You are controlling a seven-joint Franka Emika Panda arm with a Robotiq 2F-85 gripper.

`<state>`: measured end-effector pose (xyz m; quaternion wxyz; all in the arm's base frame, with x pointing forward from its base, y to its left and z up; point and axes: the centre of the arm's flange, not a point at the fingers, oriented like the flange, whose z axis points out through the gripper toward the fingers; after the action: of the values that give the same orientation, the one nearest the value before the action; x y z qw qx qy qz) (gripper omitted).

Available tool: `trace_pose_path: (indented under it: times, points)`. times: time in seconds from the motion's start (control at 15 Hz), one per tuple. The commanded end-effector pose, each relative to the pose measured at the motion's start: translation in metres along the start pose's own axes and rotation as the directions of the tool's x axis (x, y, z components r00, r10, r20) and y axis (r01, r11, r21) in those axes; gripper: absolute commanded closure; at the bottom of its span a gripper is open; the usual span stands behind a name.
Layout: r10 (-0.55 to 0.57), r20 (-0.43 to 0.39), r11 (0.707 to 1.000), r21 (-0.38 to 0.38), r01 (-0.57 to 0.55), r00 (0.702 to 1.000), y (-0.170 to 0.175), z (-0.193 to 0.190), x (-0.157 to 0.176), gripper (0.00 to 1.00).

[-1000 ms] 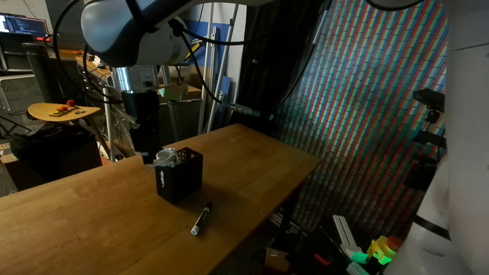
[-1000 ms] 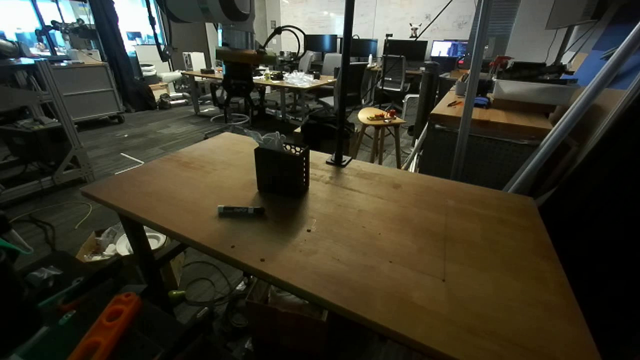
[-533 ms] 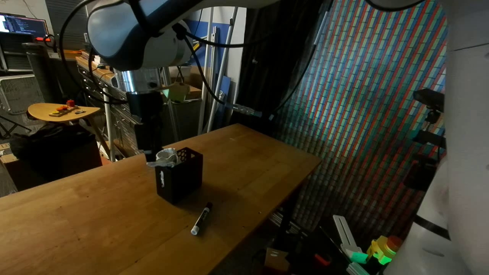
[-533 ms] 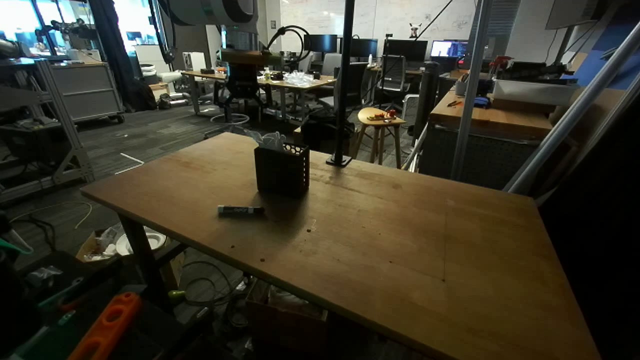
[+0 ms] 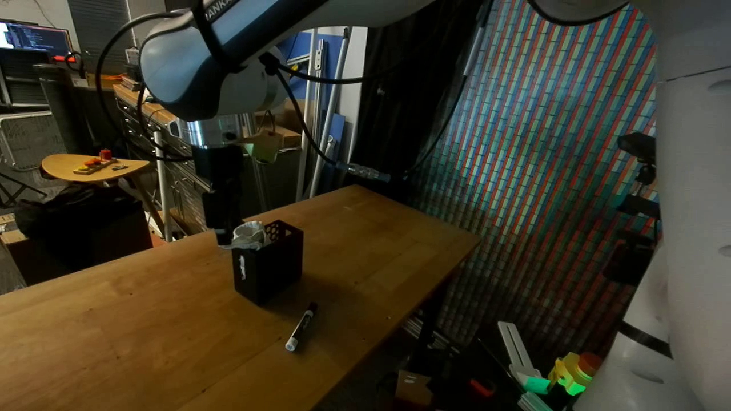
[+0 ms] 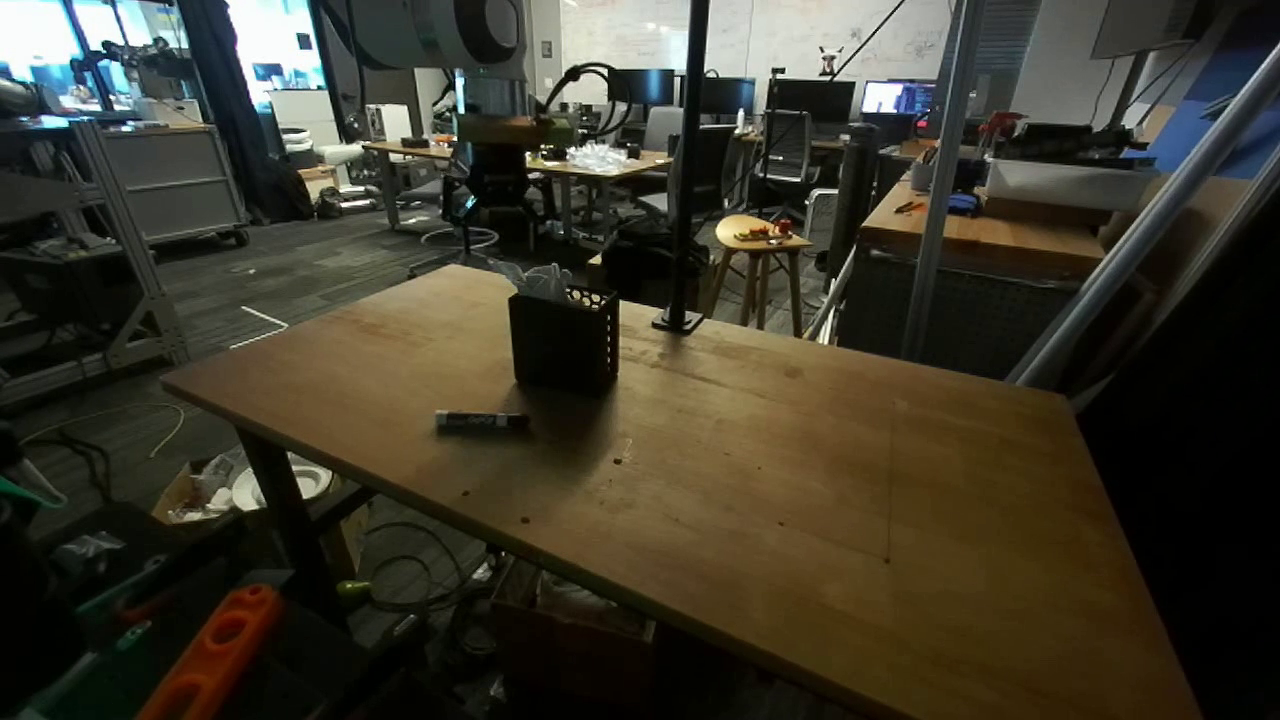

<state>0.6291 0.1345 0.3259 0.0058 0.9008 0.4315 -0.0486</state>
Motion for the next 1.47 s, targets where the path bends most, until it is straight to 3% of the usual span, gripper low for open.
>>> trace_pose_path:
  times: [0.0, 0.27, 0.33, 0.4, 0.93, 1.2, 1.4]
  points:
    - [-0.020, -0.022, 1.000, -0.019, 0.020, 1.000, 0.010, 0.003, 0.007, 0.00]
    - [-0.019, -0.024, 1.000, -0.012, 0.018, 1.000, 0.012, 0.010, 0.006, 0.01]
    - [-0.016, -0.027, 1.000, -0.011, 0.016, 1.000, 0.012, 0.011, 0.006, 0.11]
    - [-0.013, -0.028, 1.000, -0.010, 0.013, 1.000, 0.013, 0.012, 0.005, 0.26]
    - [0.001, -0.030, 1.000, -0.003, -0.001, 1.000, 0.018, 0.015, -0.002, 0.87]
    - [0.017, -0.032, 1.000, 0.008, -0.017, 0.999, 0.021, 0.017, -0.008, 0.96]
    - [0.056, -0.035, 0.997, 0.054, -0.054, 0.998, 0.024, 0.028, -0.012, 0.90]
